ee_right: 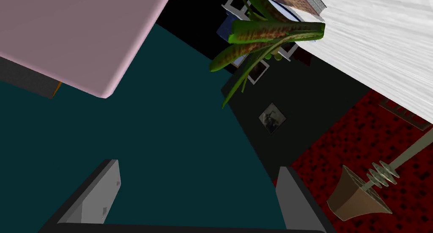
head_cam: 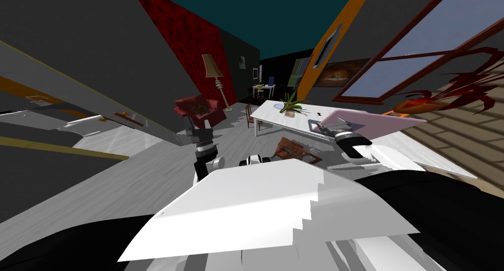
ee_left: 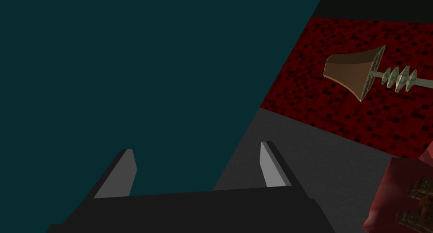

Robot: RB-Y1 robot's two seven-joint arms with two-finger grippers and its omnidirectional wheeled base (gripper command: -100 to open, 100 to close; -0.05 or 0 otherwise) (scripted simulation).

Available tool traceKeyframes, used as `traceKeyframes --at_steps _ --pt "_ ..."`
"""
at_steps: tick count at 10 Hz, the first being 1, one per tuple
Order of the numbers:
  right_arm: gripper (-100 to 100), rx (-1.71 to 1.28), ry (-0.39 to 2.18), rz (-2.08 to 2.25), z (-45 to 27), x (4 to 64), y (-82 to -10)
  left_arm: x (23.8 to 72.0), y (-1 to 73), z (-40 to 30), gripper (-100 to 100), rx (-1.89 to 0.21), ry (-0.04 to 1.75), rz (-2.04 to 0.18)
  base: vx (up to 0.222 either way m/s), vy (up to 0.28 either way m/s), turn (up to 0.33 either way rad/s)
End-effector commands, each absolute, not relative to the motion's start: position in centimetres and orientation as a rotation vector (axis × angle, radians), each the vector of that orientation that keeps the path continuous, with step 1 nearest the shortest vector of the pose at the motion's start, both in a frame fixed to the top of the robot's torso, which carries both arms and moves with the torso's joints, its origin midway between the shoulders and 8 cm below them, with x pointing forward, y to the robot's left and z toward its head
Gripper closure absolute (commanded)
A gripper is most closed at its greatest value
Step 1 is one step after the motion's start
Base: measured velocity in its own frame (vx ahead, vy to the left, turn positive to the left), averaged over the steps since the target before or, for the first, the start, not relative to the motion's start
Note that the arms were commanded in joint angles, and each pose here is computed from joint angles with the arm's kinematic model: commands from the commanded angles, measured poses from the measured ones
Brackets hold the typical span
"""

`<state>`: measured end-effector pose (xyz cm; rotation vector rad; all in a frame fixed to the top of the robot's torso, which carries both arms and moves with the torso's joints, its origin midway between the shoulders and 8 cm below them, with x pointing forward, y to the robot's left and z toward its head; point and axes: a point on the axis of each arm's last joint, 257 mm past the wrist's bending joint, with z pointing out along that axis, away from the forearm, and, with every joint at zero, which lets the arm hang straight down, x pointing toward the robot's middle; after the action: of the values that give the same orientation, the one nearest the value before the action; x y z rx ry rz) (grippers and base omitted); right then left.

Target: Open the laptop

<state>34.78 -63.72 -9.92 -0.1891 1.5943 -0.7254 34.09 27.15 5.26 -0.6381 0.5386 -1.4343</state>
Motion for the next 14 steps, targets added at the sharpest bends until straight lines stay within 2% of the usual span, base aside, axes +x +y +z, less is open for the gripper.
traceKeyframes --at_steps 1,5,9,10,14 --pt "-100 -0.257 1.62 -0.928 -9.4 33.5 -66.9 34.1 27.1 5.3 0 -0.638 0.539 -1.434 0.183 -0.007 -0.075" --pt "-100 -0.335 1.636 -1.145 -8.5 32.2 -70.0 34.1 27.2 5.3 0 -0.638 0.539 -1.434 0.155 -0.038 -0.06" --pt "-100 -0.354 1.638 -1.204 -8.3 31.8 -70.8 34.1 27.1 5.3 0 -0.638 0.538 -1.434 0.059 -0.024 -0.021" --pt "100 -0.354 1.638 -1.203 -8.3 31.8 -70.8 34.1 27.1 5.3 0 -0.638 0.538 -1.435 0.0 0.0 0.0" --pt "100 -0.301 1.785 -1.138 -10.0 28.3 -74.9 34.1 27.1 5.3 0 -0.638 0.538 -1.435 0.009 0.007 0.119"
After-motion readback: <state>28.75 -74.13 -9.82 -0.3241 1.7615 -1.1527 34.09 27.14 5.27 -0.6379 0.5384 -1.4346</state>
